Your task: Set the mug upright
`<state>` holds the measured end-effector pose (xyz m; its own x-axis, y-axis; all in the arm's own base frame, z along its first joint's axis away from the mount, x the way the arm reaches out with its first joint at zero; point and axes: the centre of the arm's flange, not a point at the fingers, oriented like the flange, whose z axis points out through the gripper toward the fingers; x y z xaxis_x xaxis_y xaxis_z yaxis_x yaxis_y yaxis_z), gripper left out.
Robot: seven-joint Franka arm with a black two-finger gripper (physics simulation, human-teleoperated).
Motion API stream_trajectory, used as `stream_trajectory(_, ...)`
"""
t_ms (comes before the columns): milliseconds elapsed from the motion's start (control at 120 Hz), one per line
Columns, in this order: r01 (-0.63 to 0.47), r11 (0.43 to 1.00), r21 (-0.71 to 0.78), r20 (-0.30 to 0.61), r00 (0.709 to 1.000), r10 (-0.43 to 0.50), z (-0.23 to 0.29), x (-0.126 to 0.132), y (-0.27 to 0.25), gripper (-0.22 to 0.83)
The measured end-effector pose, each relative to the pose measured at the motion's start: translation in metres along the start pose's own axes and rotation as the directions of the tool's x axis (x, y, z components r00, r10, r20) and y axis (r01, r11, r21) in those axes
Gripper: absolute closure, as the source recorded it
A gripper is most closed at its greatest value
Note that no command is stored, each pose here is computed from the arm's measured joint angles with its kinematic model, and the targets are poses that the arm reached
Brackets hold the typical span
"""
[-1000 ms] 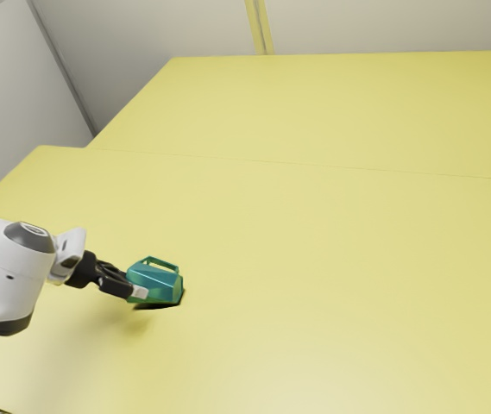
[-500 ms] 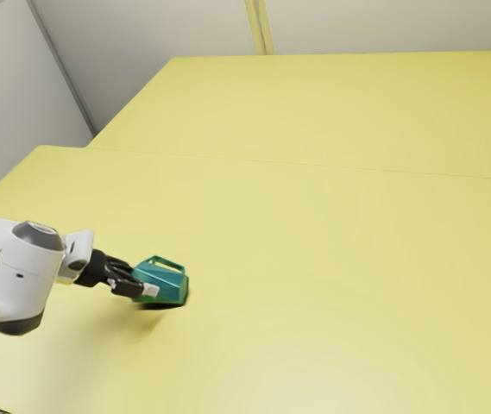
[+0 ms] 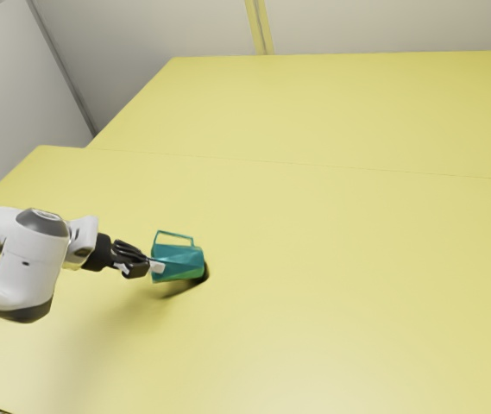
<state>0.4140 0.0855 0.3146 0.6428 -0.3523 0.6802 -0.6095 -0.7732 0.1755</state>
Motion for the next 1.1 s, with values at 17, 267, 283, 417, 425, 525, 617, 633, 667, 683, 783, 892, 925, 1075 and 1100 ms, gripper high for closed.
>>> stream_trajectory(17,-0.001,1.0,0.002,0.0,1.0,0.001,0.0,0.0,0.0,0.73)
stream_trajectory(267,-0.082,0.996,0.028,0.009,0.997,0.082,0.0,0.033,0.002,0.77)
stream_trajectory(283,-0.103,0.994,0.032,0.013,0.995,0.103,-0.002,0.04,0.001,0.78)
stream_trajectory(417,-0.262,0.965,0.027,0.118,0.959,0.258,-0.006,0.079,0.0,0.78)
stream_trajectory(425,-0.269,0.963,0.025,0.126,0.956,0.264,-0.006,0.08,0.001,0.78)
stream_trajectory(525,-0.305,0.952,0.002,0.217,0.93,0.298,-0.003,0.089,0.006,0.79)
stream_trajectory(617,-0.329,0.944,-0.027,0.285,0.902,0.323,0.001,0.111,0.014,0.79)
stream_trajectory(633,-0.332,0.943,-0.033,0.298,0.897,0.326,0.002,0.115,0.016,0.79)
stream_trajectory(667,-0.34,0.939,-0.044,0.324,0.885,0.335,0.003,0.126,0.02,0.79)
stream_trajectory(683,-0.341,0.939,-0.049,0.337,0.879,0.337,0.003,0.131,0.023,0.79)
stream_trajectory(783,-0.294,0.953,-0.07,0.408,0.864,0.296,0.012,0.141,0.031,0.79)
stream_trajectory(892,-0.201,0.977,-0.074,0.463,0.861,0.212,0.025,0.137,0.037,0.79)
stream_trajectory(925,-0.179,0.982,-0.069,0.478,0.858,0.19,0.028,0.136,0.04,0.79)
stream_trajectory(1075,-0.081,0.996,-0.022,0.513,0.854,0.081,0.032,0.134,0.047,0.79)
stream_trajectory(1100,-0.07,0.998,-0.011,0.517,0.853,0.065,0.031,0.134,0.047,0.79)
